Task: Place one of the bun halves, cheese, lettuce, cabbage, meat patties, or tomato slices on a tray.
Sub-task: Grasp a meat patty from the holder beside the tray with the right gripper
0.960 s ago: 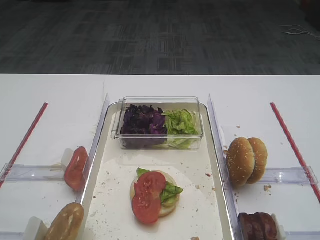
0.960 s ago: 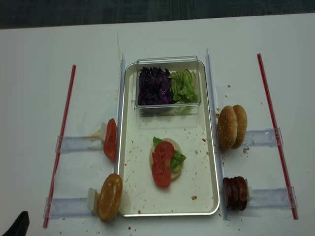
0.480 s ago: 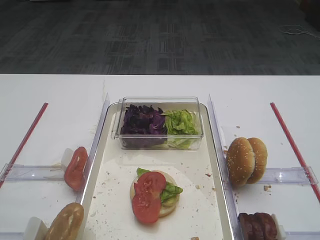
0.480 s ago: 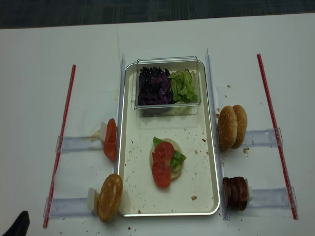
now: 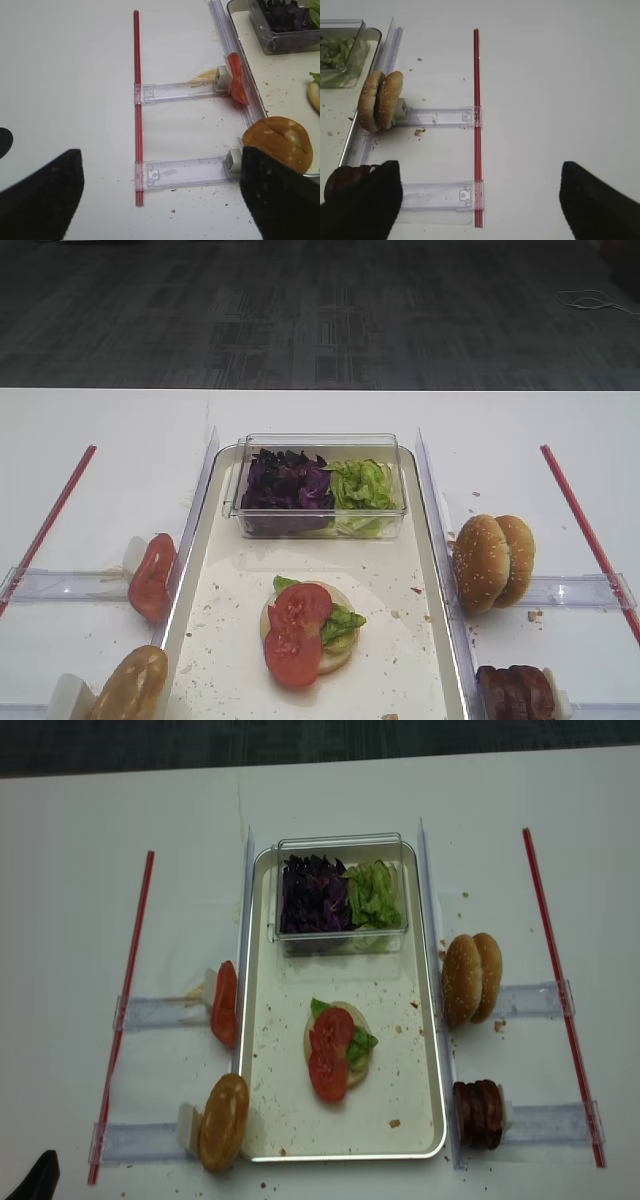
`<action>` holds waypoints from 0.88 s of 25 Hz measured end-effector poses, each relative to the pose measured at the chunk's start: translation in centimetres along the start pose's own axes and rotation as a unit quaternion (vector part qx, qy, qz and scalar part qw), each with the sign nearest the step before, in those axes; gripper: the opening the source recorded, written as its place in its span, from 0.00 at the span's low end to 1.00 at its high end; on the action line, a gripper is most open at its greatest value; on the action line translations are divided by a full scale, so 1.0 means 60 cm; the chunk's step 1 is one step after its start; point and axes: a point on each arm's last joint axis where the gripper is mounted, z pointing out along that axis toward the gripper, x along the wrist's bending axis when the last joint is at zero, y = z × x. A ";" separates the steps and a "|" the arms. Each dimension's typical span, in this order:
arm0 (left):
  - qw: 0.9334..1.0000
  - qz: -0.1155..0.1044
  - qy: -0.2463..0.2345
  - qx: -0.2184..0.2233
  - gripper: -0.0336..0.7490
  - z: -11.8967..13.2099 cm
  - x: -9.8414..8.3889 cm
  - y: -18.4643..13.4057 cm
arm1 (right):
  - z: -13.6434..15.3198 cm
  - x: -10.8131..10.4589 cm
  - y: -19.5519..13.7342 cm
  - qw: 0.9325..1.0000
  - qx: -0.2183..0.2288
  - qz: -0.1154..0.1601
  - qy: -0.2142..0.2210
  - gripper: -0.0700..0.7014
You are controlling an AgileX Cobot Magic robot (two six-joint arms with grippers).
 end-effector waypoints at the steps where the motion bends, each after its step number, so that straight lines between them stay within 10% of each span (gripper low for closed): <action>1: 1.000 0.000 0.000 0.000 0.83 0.000 0.000 0.000 | 0.005 0.000 0.003 1.000 0.011 0.000 0.000 0.95; 11: 1.000 0.000 0.000 0.000 0.83 0.000 0.000 0.000 | 0.061 0.002 0.029 0.991 0.137 0.007 0.009 0.95; 22: 1.000 0.000 0.000 0.000 0.83 0.000 0.000 0.000 | 0.132 0.003 0.043 0.963 0.269 0.011 0.012 0.86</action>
